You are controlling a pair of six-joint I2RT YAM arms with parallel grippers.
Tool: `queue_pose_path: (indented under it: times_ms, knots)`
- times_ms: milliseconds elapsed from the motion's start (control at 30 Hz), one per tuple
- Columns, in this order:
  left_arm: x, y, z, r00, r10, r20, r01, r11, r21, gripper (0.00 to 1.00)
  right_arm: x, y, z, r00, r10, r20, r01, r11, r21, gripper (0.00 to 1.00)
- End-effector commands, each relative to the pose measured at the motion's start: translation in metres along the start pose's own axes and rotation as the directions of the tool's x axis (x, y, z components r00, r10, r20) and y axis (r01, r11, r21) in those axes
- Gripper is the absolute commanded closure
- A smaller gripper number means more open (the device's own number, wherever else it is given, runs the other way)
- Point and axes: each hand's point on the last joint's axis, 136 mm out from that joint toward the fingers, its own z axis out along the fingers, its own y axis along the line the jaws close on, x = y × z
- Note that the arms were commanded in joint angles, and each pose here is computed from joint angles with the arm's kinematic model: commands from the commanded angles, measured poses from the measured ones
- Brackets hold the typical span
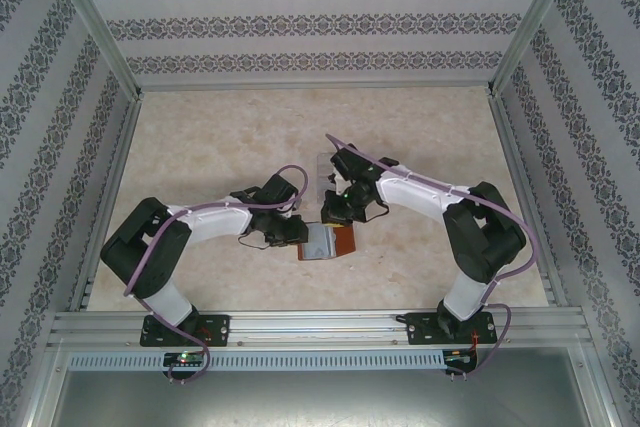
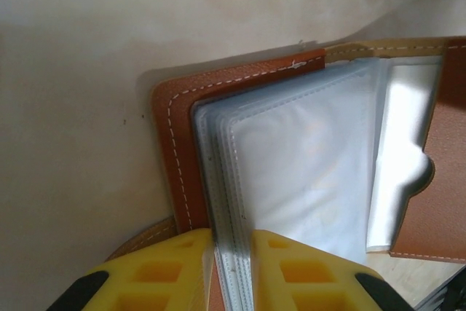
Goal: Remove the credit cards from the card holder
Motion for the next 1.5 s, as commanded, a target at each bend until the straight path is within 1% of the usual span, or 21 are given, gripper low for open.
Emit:
queue_pose_path:
  times_ms: [0,267,433,700,967,1067,1167,1267,1467]
  knots:
    - [0.016,0.013,0.002,0.998,-0.045,-0.039,0.044,0.999,-0.028,0.78,0.004,0.001,0.002,1.000,0.010,0.015,-0.010,1.000,0.006,0.87]
    - [0.010,0.007,0.000,0.998,-0.064,-0.017,0.065,0.997,0.032,0.78,0.015,0.006,0.019,1.000,0.004,-0.020,-0.003,1.000,0.022,0.87]
    - [0.009,0.007,0.001,0.996,-0.089,-0.008,0.090,0.993,0.072,0.82,0.020,0.010,0.030,0.999,-0.004,-0.037,0.005,1.000,0.027,0.87]
    - [0.010,0.008,0.002,0.995,-0.101,-0.002,0.101,0.991,0.087,0.86,0.025,0.017,0.043,0.998,-0.018,-0.063,0.019,0.999,0.027,0.88]
    - [0.013,0.009,0.006,0.994,-0.106,-0.018,0.108,0.990,0.089,0.87,0.026,0.015,0.053,0.997,-0.017,-0.077,0.021,0.999,0.050,0.88]
    - [0.014,0.011,0.007,0.994,-0.108,-0.024,0.110,0.990,0.085,0.87,0.027,0.009,0.055,0.997,-0.015,-0.079,0.021,0.997,0.074,0.86]
    - [0.015,0.011,0.008,0.994,-0.109,-0.028,0.112,0.990,0.086,0.88,0.027,0.002,0.055,0.997,-0.016,-0.077,0.025,0.993,0.116,0.81]
    - [0.014,0.010,0.008,0.993,-0.110,-0.030,0.112,0.989,0.091,0.88,0.027,-0.004,0.053,0.997,-0.025,-0.074,0.037,0.986,0.161,0.79]
    - [0.014,0.010,0.010,0.993,-0.109,-0.036,0.112,0.990,0.087,0.87,0.027,-0.011,0.045,0.997,-0.043,-0.062,0.057,0.971,0.231,0.71]
